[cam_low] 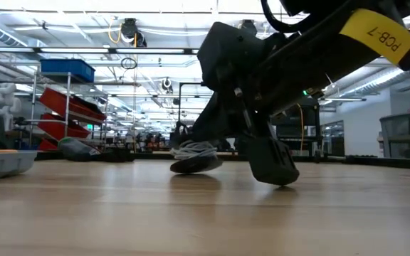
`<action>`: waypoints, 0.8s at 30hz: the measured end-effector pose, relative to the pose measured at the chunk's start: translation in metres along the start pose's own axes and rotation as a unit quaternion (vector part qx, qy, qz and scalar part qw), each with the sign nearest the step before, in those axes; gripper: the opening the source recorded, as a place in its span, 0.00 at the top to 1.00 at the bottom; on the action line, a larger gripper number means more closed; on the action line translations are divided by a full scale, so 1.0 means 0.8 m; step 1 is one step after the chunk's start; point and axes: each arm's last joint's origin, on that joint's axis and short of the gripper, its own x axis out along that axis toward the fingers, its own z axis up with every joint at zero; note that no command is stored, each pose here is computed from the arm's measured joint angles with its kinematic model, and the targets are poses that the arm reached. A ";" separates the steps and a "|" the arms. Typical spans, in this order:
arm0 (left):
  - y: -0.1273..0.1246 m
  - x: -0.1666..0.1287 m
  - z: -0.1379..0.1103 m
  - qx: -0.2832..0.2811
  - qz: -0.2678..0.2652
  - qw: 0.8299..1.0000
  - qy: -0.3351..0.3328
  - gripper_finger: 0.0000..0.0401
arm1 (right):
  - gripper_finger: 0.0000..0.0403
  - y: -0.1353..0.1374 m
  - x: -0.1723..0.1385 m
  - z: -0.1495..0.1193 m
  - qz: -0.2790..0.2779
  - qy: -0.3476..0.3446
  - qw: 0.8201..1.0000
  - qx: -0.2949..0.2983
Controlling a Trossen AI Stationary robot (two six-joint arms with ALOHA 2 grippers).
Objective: Coil cords
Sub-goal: Coil the white cable wire into the spool, then return to Home Position
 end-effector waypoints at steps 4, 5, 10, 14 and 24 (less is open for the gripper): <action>0.000 0.000 0.000 0.000 0.000 1.000 0.000 0.76 | 0.84 0.000 0.000 0.000 0.003 -0.002 1.000 0.006; 0.000 0.000 0.000 0.000 0.000 1.000 0.000 0.76 | 0.82 0.000 0.000 0.000 0.003 -0.001 1.000 0.011; 0.000 0.000 0.000 0.000 0.000 1.000 0.000 0.76 | 0.69 0.000 -0.008 0.001 0.009 -0.002 0.999 0.047; 0.000 0.000 0.000 -0.034 0.000 0.999 0.000 0.76 | 0.63 -0.004 -0.023 0.004 0.016 -0.008 0.998 0.061; 0.008 0.013 0.003 -0.071 0.012 0.997 0.004 0.76 | 0.62 -0.042 -0.087 0.001 0.049 -0.003 0.986 0.157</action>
